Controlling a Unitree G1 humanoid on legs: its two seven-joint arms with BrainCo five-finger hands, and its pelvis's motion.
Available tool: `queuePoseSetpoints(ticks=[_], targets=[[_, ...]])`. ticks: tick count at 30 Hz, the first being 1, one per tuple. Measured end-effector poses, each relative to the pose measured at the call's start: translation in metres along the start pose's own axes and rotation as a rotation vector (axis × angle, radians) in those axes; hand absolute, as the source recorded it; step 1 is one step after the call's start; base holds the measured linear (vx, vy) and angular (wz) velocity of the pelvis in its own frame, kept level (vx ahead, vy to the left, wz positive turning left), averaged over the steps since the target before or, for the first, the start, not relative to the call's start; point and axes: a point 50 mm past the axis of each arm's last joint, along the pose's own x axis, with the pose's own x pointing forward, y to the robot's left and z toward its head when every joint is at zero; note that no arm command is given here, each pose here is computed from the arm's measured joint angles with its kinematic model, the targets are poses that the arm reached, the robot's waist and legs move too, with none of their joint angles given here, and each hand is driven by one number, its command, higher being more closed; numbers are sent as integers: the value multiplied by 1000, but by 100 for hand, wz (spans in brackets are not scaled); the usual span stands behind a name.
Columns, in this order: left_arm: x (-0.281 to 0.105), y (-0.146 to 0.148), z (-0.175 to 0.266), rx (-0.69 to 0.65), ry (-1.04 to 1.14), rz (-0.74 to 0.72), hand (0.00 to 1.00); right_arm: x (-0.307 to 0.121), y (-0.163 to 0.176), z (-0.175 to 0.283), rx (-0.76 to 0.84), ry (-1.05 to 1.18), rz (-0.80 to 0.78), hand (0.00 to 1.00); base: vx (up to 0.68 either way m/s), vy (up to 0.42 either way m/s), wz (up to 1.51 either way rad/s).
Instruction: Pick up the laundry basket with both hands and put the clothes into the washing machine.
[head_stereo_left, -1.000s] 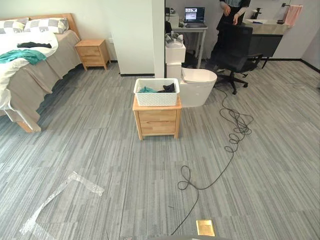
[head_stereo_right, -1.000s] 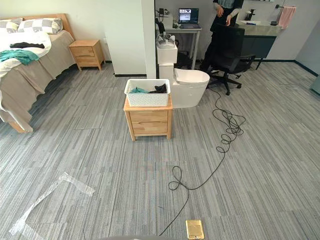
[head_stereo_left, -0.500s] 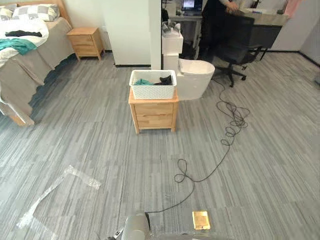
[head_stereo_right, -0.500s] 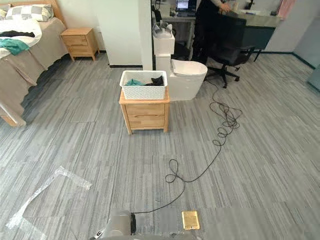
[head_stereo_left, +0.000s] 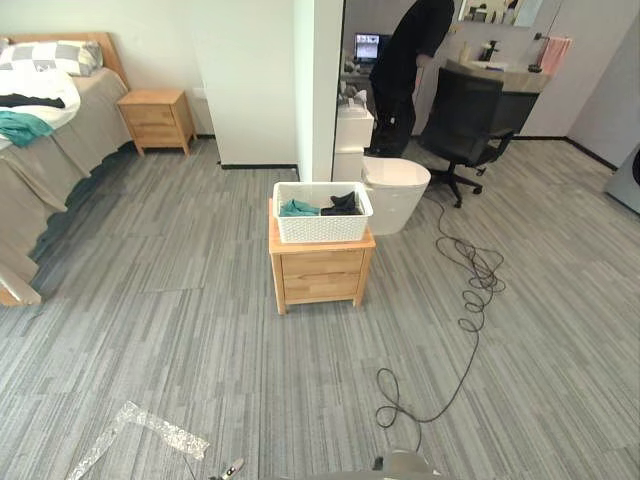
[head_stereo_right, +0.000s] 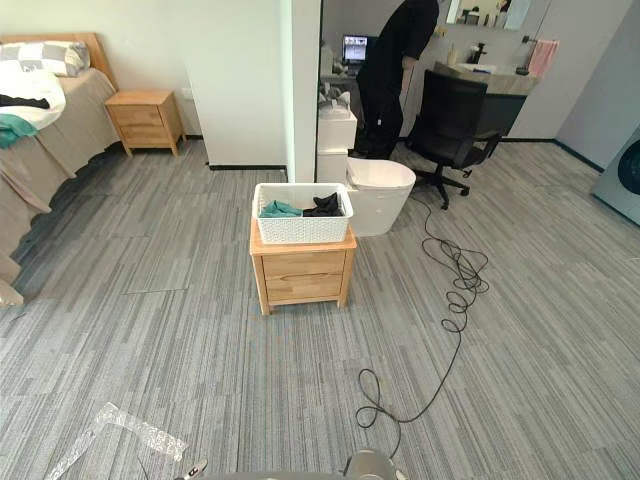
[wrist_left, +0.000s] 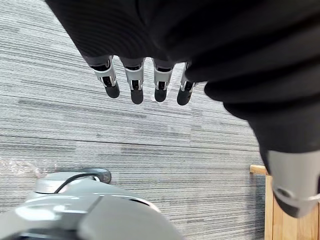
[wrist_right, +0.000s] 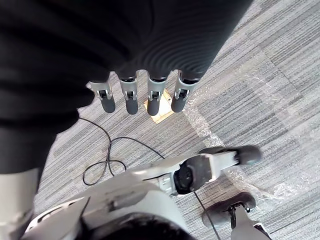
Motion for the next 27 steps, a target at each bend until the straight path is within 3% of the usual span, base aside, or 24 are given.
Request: queuePoseSetpoints(ticks=[4,14,20,23,27], targets=[[3,-18,27,-72,-88,-31,0,-2,-6,-5,24,8,-23,0,453,11,51],[0,-43,29,-252,-113,-78,0,-2,-19,1,-99,4,-43,0,621,-280,26],[1,-39,46,-140,-173,-94,0,3,-5,31,-158,-48,-19,0,406,-83,-26],[-1,-50,36,-134,-149,-123,0,3,-19,47,-203,-93,-59,0,285,167,-10],[2,-32,45,-116,-165,-81,0,5,11,67,-275,-146,22,0,287,135,-14]])
